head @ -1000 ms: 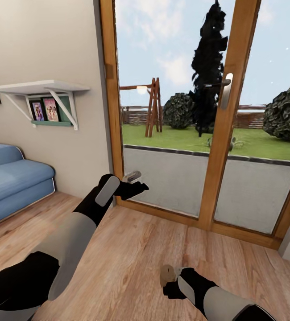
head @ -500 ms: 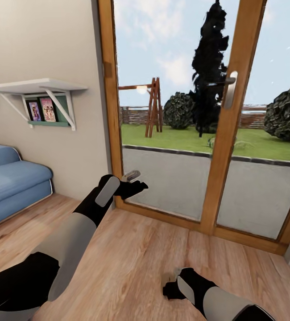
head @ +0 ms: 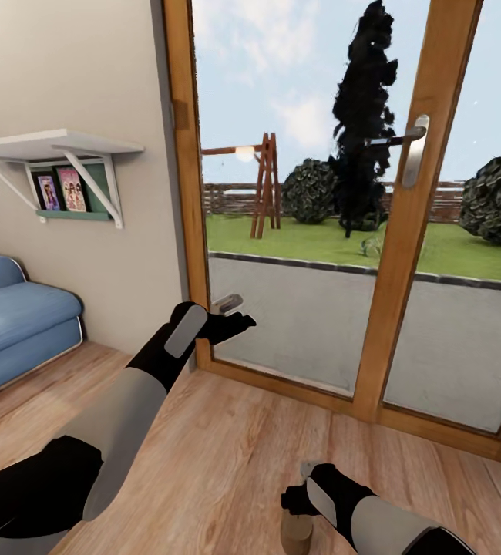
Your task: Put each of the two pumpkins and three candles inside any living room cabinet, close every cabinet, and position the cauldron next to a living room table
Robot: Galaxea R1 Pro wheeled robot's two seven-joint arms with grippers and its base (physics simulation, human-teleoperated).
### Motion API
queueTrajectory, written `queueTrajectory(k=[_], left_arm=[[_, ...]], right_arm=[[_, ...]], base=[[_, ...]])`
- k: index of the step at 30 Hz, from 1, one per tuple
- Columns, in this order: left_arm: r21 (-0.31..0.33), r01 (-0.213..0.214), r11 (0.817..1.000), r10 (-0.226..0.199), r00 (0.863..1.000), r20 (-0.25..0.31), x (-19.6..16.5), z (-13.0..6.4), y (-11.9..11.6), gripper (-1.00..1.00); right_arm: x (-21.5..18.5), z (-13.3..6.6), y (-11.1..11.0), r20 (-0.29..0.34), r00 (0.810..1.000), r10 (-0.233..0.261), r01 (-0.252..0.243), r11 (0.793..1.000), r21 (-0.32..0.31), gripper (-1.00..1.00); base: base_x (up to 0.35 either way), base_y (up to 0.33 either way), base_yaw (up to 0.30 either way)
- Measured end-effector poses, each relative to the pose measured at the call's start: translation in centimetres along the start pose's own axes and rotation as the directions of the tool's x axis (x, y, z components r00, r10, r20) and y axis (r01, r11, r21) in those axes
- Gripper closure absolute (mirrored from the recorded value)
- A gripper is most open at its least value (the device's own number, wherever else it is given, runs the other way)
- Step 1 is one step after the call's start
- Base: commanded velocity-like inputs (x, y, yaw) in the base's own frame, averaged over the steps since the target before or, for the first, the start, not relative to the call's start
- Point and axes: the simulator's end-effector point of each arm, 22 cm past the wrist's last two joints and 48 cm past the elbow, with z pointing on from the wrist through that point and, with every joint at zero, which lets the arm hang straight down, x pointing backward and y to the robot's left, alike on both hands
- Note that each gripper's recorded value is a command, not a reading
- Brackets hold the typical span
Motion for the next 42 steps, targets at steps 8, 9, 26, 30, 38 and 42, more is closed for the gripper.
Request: queueTrajectory(k=[8,9,26,30,38,42], left_arm=[[0.001,-0.021,1.000,0.021,1.000,-0.007,0.4,0.6,-0.1,-1.00],[0.002,-0.022,1.000,0.022,1.000,-0.008,0.5,0.7,-0.1,-1.00],[-0.017,0.003,1.000,-0.005,0.998,-0.064,2.7,4.2,2.4,-1.00],[-0.022,0.010,1.000,-0.012,0.997,-0.077,3.3,5.0,3.0,-1.00],[-0.034,0.023,0.999,-0.026,0.994,-0.104,4.6,6.6,4.3,-1.00],[-0.037,0.029,0.999,-0.034,0.992,-0.119,5.2,7.3,4.8,-1.00]], right_arm=[[0.5,0.5,0.0,-0.012,1.000,0.001,-0.001,1.000,-0.001,-1.00],[0.6,0.6,0.0,-0.016,1.000,0.001,-0.001,1.000,-0.001,-1.00],[3.3,3.2,-0.1,-0.085,0.996,0.007,-0.008,1.000,-0.004,-1.00],[3.9,3.7,-0.1,-0.098,0.995,0.009,-0.009,1.000,-0.005,-1.00],[4.5,5.0,-0.2,-0.095,0.995,0.015,-0.016,1.000,-0.005,-1.00],[5.1,5.5,-0.2,-0.108,0.994,0.017,-0.018,1.000,-0.005,-1.00]], base=[[0.002,0.000,0.000],[0.000,0.000,0.000],[0.000,0.000,0.000],[0.000,0.000,0.000],[0.000,0.000,0.000],[0.000,0.000,0.000]])
